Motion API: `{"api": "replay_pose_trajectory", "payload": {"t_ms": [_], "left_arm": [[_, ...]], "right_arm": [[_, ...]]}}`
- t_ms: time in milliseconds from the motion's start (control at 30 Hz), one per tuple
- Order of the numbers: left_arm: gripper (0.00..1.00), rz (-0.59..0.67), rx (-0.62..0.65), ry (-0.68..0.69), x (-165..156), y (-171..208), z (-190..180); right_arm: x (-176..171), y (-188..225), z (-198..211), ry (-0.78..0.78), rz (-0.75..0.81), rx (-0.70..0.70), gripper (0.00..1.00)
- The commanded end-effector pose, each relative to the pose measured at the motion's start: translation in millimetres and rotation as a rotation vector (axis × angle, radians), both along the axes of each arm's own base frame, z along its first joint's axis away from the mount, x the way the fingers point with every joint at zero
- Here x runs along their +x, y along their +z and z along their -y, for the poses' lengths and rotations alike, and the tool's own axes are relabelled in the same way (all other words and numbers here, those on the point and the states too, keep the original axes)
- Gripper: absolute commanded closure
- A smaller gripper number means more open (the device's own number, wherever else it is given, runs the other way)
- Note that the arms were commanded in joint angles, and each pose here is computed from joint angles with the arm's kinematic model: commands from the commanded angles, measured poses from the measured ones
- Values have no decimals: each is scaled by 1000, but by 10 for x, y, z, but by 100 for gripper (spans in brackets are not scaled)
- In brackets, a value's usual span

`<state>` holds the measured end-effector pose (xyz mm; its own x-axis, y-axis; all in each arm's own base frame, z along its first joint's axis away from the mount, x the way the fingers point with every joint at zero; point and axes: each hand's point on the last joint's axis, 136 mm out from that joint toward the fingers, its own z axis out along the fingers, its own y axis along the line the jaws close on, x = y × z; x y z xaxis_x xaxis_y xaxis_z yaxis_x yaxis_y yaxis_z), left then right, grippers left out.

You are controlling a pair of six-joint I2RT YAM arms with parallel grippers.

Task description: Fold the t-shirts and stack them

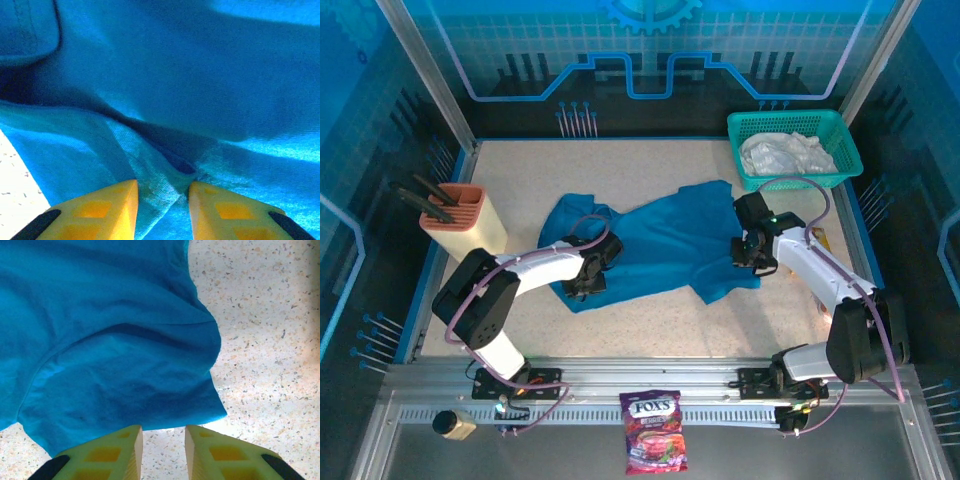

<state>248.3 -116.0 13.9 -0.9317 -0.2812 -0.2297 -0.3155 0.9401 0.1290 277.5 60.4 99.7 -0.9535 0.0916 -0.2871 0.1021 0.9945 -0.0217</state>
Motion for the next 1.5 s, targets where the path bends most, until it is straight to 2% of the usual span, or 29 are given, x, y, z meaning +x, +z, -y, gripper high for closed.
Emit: {"api": "replay_pose_trajectory", "payload": {"t_ms": [0, 333, 633, 1033, 1133, 1267, 1367, 1400, 1467], "left_arm": [[67, 26, 17, 14, -9, 57, -40], [68, 54, 20, 15, 4, 166, -70], [70, 26, 41, 14, -8, -6, -80], [93, 81, 63, 37, 24, 147, -162], [96, 115, 78, 68, -58, 292, -276], [98, 170, 94, 166, -333, 496, -566], [97, 213, 97, 268, -643, 563, -840], [94, 232, 96, 309, -746, 574, -936], [77, 267, 78, 372, -899, 576, -1068]], "right_arm": [[-5, -14, -55, 22, -6, 3, 71], [1, -41, -100, 32, -12, 7, 72], [3, -36, -106, 33, -10, 6, 72], [-8, -40, -117, 37, -12, 5, 75], [-10, -49, -128, 40, -13, 5, 76], [-2, -64, -157, 46, -15, 13, 76], [6, -99, -194, 50, -17, 27, 76], [13, -116, -209, 50, -19, 34, 75], [17, -155, -238, 48, -26, 46, 72]]}}
